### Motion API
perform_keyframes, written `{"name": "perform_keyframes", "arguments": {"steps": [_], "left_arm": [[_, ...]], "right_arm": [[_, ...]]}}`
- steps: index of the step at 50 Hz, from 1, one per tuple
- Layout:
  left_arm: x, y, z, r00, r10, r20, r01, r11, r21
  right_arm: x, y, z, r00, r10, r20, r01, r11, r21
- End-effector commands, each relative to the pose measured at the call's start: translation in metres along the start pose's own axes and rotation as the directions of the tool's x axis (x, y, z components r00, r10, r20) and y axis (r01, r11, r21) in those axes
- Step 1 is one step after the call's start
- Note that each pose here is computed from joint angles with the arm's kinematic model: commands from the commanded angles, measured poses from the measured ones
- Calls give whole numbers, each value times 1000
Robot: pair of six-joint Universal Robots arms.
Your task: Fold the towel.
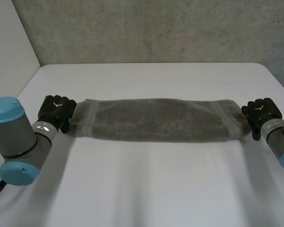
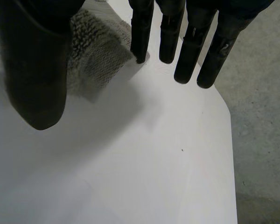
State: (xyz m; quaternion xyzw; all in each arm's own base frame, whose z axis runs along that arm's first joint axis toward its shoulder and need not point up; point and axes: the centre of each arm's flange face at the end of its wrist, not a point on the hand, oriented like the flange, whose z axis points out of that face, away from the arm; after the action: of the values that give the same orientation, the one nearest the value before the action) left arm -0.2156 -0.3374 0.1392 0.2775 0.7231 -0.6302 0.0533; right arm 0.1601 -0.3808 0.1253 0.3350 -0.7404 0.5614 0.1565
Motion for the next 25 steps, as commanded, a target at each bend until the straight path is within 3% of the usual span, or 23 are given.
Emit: {"name": "perform_keyframes", "arguments": {"steps": [1,25], "left_arm": [[-6,3,1,1000,-4,17,4,1000,-13],[-10,-7,-10,1000,-8,26,8,1000,9]], "right_arm": [[0,0,-6,1000,3,13,-3,1000,-1],[-14,0,-6,990,84,109,-95,991,91]]}}
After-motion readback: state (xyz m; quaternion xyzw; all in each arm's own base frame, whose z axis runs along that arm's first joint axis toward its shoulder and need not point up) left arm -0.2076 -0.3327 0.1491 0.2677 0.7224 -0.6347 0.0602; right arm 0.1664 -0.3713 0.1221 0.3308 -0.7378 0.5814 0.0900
